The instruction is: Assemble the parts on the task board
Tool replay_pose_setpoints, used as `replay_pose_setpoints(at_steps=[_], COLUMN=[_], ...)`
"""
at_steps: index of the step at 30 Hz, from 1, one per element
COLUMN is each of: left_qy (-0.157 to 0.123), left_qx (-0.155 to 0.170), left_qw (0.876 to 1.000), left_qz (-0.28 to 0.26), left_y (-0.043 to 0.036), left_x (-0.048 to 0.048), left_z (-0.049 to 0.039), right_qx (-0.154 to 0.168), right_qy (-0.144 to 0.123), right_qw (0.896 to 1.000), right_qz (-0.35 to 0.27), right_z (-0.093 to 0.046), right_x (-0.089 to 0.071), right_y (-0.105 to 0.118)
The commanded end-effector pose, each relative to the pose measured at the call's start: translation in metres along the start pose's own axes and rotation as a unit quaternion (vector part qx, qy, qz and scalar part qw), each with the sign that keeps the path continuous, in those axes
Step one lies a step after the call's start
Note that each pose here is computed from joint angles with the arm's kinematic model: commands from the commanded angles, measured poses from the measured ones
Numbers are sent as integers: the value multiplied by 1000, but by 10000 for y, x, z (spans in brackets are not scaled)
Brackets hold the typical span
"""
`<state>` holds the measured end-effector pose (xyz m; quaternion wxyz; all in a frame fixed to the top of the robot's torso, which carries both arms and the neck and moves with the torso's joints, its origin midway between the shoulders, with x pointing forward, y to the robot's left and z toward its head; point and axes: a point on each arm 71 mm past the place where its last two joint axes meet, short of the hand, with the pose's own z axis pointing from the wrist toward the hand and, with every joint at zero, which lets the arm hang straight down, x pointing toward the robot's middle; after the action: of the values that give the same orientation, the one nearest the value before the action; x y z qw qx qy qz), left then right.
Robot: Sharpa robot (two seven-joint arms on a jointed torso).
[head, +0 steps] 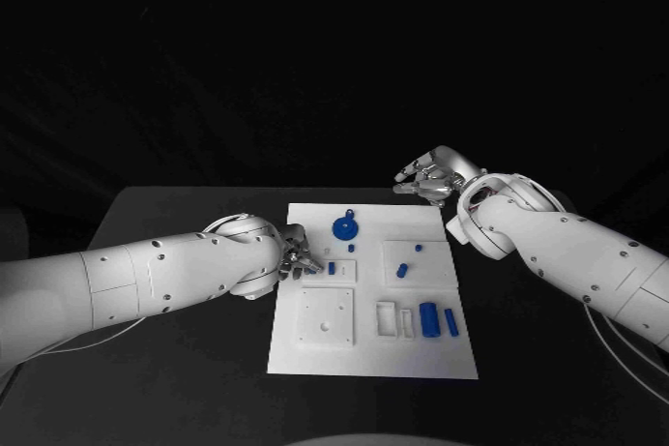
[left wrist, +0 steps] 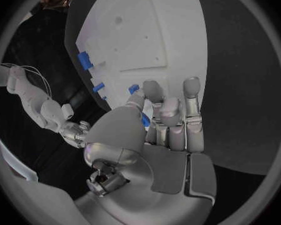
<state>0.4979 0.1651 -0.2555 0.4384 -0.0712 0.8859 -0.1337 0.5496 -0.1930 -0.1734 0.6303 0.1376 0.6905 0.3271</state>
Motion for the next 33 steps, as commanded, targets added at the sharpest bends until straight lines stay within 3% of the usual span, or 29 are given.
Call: replay_pose_setpoints(at_steps=[1, 28, 33], left_qy=[23, 17, 27], left_qx=[-2, -16, -20], left_qw=[1000, 1000, 999], left_qz=[10, 8, 13], left_y=[-5, 101, 120], left_x=[102, 56, 67], left_z=[10, 28, 22], right_qx=[-3, -2, -2], right_qy=[5, 4, 4], right_qw=[1000, 1000, 1000], right_qz=[-2, -3, -3], right_z=[-2, -7, -11], right_x=[10, 7, 6], right_y=[6, -9, -16])
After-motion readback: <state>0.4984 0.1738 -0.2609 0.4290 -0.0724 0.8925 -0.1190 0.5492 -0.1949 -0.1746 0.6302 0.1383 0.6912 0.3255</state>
